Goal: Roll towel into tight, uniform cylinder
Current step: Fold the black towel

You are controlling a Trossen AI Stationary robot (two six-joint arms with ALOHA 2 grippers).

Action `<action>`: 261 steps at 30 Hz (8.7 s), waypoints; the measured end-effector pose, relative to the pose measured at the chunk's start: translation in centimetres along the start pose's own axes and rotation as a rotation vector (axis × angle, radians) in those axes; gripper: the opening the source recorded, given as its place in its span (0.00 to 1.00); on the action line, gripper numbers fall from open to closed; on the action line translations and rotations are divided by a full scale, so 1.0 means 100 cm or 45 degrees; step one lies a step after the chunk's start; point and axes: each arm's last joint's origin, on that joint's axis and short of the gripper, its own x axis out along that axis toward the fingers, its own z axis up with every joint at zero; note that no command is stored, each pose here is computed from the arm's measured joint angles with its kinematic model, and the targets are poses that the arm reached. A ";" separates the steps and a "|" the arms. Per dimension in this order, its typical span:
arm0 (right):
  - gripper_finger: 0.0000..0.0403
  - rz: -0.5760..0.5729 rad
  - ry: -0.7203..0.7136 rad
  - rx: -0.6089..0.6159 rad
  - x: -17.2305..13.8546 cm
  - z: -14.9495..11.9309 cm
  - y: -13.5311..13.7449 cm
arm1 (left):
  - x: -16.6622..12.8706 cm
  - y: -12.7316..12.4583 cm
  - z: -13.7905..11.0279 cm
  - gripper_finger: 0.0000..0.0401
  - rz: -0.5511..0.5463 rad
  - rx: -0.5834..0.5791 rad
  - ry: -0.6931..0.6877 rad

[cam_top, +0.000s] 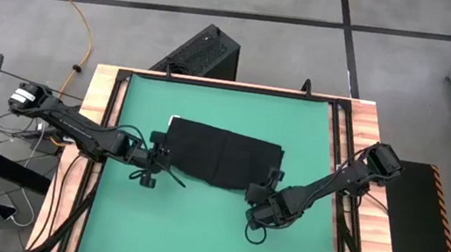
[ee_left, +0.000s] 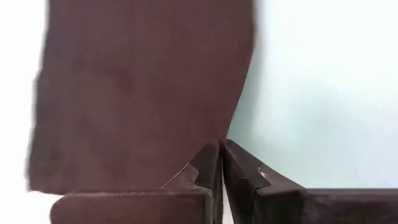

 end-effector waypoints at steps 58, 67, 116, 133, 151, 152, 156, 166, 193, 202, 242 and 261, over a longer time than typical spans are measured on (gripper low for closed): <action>0.41 0.289 -0.265 -1.030 0.133 0.092 -0.197 | 0.005 0.045 0.033 0.18 0.126 -0.715 -0.704; 0.41 0.258 -0.322 -1.179 0.148 0.101 -0.191 | 0.017 0.039 0.009 0.18 0.095 -0.924 -0.778; 0.40 0.320 -0.196 -0.896 0.154 0.153 -0.173 | 0.025 0.026 -0.005 0.18 -0.019 -0.905 -0.542; 0.38 0.349 -0.087 -0.874 0.135 0.162 -0.190 | 0.029 0.001 -0.034 0.00 0.026 -0.915 -0.131; 0.35 0.224 0.121 -0.731 0.129 0.158 -0.223 | 0.033 0.072 -0.037 0.00 0.754 -0.840 -0.236; 0.35 0.224 0.123 -0.727 0.129 0.158 -0.225 | 0.032 0.077 -0.033 0.00 0.776 -0.824 -0.293; 0.35 0.278 0.099 -0.717 0.131 0.156 -0.230 | 0.025 0.083 -0.017 0.00 0.587 -0.767 -0.530; 0.08 0.390 0.064 -0.726 0.128 0.157 -0.220 | 0.040 0.023 -0.019 0.00 0.155 -0.821 -0.339; 0.00 0.170 0.873 -0.360 0.139 0.051 -0.118 | 0.055 -0.013 -0.021 0.00 0.084 -0.695 -0.263; 0.00 0.185 0.922 -0.376 0.112 0.037 -0.061 | 0.056 -0.013 -0.021 0.00 0.081 -0.645 -0.256; 0.00 0.359 -0.056 -0.456 0.010 0.175 -0.093 | 0.042 -0.020 0.016 0.00 -0.071 -0.573 -0.763; 0.00 0.299 -0.108 -0.323 -0.089 0.146 -0.131 | 0.088 -0.063 0.070 0.00 -0.007 -0.337 -0.521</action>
